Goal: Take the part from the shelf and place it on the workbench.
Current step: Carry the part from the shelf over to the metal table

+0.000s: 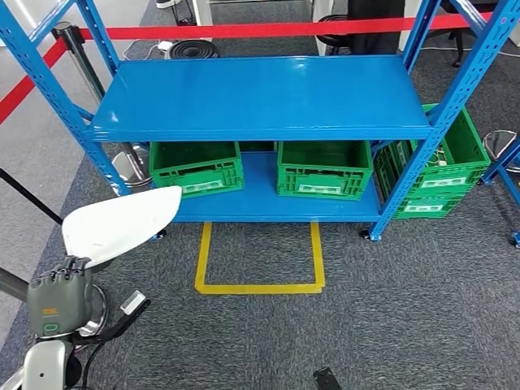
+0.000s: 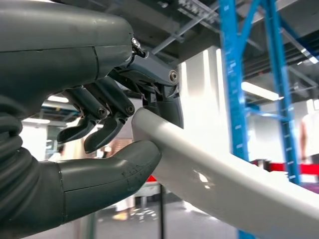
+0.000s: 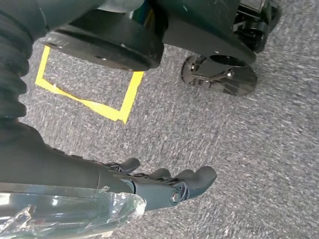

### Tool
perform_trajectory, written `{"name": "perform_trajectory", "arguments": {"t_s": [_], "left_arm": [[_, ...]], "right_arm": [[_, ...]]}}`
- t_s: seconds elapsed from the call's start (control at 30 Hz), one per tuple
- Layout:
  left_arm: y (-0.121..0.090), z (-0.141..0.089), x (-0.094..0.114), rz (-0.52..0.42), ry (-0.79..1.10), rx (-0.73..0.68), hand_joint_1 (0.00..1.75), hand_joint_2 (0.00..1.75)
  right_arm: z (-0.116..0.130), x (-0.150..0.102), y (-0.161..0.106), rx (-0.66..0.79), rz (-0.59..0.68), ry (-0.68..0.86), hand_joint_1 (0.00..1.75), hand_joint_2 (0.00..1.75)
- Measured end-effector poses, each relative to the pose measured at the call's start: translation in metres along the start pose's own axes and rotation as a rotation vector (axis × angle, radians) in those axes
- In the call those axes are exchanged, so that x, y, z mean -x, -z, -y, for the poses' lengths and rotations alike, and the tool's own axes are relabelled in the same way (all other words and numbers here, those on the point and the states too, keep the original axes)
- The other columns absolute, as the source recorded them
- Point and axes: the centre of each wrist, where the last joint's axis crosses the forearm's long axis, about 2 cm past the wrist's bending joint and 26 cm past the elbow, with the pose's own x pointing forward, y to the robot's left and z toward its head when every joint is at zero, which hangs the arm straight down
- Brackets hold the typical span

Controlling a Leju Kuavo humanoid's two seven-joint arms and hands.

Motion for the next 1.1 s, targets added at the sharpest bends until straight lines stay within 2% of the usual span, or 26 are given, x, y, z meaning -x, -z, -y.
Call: {"name": "perform_trajectory", "arguments": {"t_s": [0.13,0.33,1.1], "left_arm": [[-0.001,-0.007,0.015,-0.016,0.016,-0.015,1.75,1.75],[-0.005,-0.012,0.026,0.016,0.027,-0.02,1.75,1.75],[-0.005,-0.017,0.039,-0.051,0.039,-0.031,1.75,1.75]], "right_arm": [[-0.006,-0.008,0.0,-0.014,0.016,-0.013,0.0,1.75],[-0.009,-0.01,-0.001,-0.018,0.015,-0.024,0.0,1.75],[-0.009,-0.019,0.001,-0.005,0.015,-0.033,0.0,1.75]]}}
